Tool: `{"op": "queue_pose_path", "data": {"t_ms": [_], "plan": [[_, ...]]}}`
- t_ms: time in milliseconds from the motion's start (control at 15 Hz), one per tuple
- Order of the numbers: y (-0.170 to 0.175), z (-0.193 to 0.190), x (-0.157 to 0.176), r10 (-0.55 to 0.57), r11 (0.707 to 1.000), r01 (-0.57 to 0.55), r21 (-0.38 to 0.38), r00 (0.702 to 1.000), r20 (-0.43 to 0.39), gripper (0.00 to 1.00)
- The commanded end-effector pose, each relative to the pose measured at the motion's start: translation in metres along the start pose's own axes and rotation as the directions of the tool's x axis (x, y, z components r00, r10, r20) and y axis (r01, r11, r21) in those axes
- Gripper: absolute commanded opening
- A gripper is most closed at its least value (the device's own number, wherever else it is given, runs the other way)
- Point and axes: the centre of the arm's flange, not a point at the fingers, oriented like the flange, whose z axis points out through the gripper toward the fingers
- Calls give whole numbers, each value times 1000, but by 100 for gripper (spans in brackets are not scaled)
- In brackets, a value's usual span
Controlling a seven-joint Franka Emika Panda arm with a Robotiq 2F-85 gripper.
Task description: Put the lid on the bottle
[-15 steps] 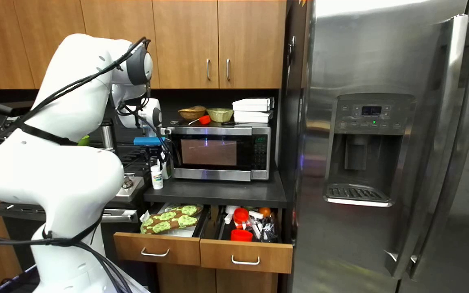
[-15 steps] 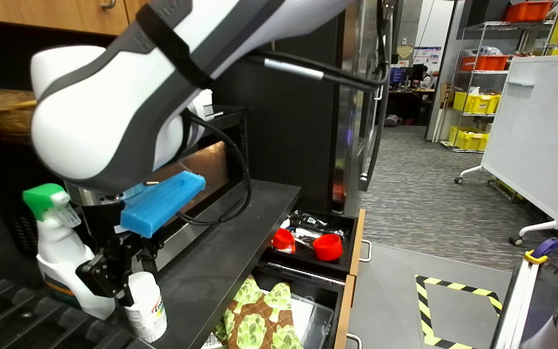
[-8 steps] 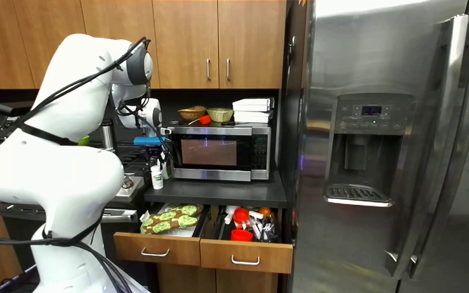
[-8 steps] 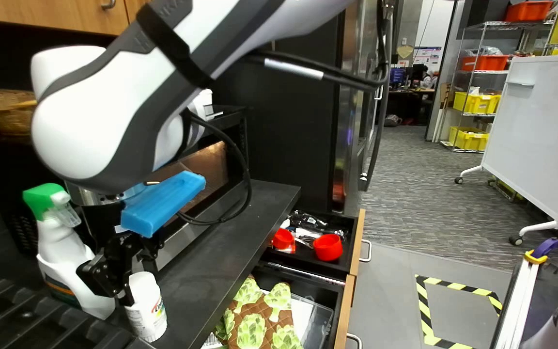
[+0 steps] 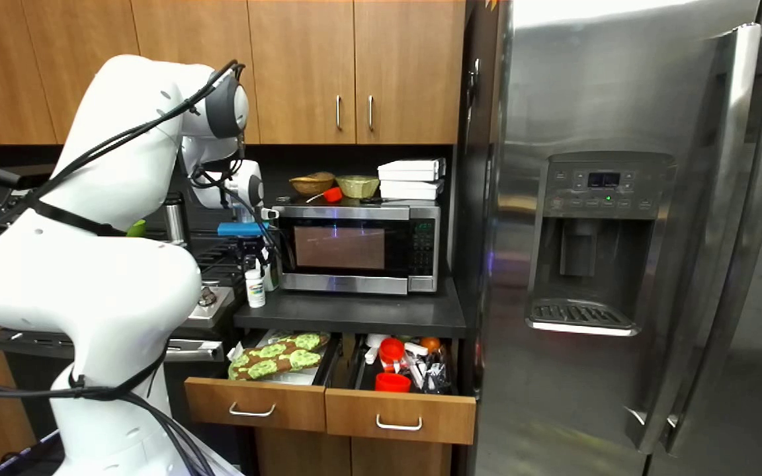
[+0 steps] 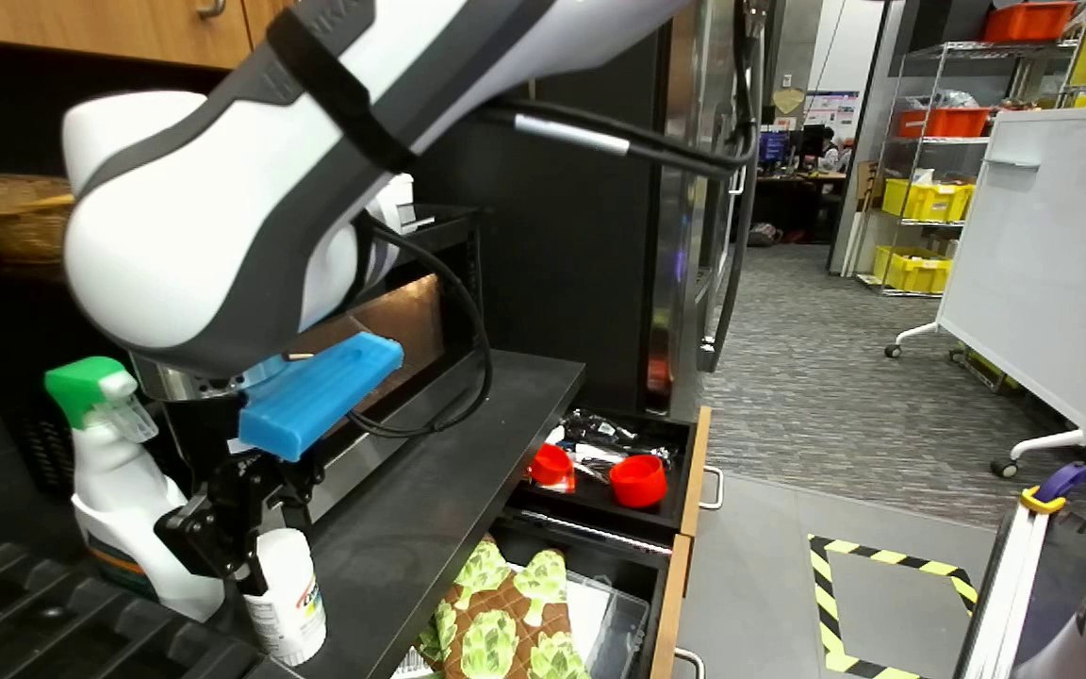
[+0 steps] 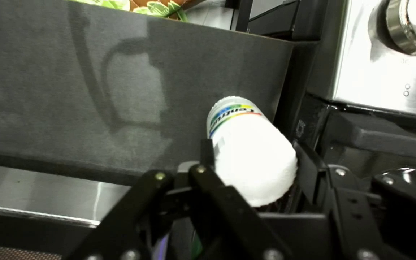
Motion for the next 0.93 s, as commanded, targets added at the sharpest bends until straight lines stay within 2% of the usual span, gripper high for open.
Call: {"op": "queue_pose_path", "data": {"t_ms": [0,200,267,333,400,533,600,867], "plan": [[9,-3,2,7,1000,-7,-13,1000,7,31],[9,-2,3,6,1000,-6,-13,1000,8,31],[9,-2,3,6,1000,-6,-13,1000,8,61],[9,-2,3,6,1000,-5,-14,1000,9,69],[10,-2,3,5,1000,-5,-14,1000,9,85],[11,-2,3,7,1000,-7,-14,1000,11,97],[11,-2,3,7,1000,-7,-14,1000,12,100],[12,-6,2,8,1000,-7,-20,1000,11,100]]}}
